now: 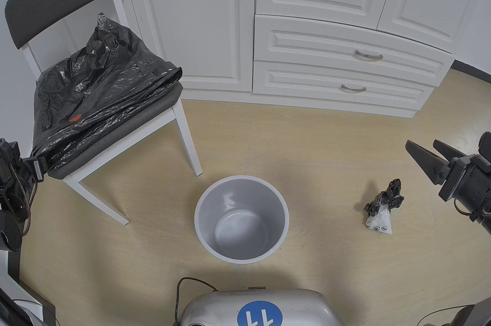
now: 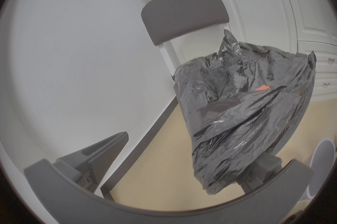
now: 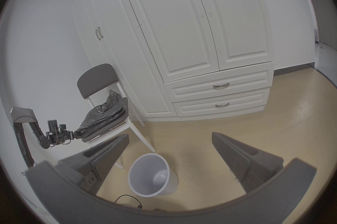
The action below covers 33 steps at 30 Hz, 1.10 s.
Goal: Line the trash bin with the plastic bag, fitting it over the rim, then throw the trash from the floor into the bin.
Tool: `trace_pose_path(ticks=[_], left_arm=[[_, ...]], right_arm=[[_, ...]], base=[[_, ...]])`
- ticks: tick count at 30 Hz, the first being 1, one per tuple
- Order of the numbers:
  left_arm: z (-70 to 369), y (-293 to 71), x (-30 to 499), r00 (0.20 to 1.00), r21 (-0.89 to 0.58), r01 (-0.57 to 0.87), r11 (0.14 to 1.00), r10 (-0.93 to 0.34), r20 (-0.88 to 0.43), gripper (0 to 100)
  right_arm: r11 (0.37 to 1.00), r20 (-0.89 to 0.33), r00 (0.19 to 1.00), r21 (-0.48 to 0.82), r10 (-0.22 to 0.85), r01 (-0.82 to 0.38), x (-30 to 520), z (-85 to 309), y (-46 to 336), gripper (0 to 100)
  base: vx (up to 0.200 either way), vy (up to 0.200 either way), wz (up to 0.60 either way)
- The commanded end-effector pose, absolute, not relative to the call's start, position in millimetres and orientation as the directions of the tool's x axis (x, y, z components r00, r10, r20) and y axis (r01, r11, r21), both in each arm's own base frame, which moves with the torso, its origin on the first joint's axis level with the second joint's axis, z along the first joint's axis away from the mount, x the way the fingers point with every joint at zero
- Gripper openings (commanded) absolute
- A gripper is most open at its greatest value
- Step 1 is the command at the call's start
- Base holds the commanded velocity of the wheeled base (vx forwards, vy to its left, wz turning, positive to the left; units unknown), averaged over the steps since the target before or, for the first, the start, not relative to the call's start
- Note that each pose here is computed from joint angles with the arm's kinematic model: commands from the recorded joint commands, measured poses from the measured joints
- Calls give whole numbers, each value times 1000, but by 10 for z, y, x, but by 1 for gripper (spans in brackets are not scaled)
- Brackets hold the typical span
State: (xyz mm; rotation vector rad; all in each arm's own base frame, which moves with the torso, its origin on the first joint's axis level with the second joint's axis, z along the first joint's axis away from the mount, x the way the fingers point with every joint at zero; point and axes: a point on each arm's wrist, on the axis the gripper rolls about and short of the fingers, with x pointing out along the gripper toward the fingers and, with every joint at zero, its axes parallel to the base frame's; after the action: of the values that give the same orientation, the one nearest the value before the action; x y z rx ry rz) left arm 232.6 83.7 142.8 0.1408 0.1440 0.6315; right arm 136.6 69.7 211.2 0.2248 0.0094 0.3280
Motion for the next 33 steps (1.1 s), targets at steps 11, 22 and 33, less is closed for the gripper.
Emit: trace_pose_path(ticks=[11, 22, 33], left_arm=[[1390, 823, 2472, 819, 150, -568, 809, 573, 13, 100], [1414, 774, 2414, 823, 159, -563, 811, 567, 23, 0], [1507, 673, 2305, 832, 131, -554, 822, 542, 119, 0]], right_arm=[[921, 33, 947, 222, 321, -320, 1359, 2121, 694, 100], [922, 24, 946, 220, 322, -319, 1366, 2104, 698, 100], [918, 27, 942, 218, 335, -333, 1341, 2103, 706, 100]], base=[[0, 0, 0], [0, 0, 0], [0, 0, 0]])
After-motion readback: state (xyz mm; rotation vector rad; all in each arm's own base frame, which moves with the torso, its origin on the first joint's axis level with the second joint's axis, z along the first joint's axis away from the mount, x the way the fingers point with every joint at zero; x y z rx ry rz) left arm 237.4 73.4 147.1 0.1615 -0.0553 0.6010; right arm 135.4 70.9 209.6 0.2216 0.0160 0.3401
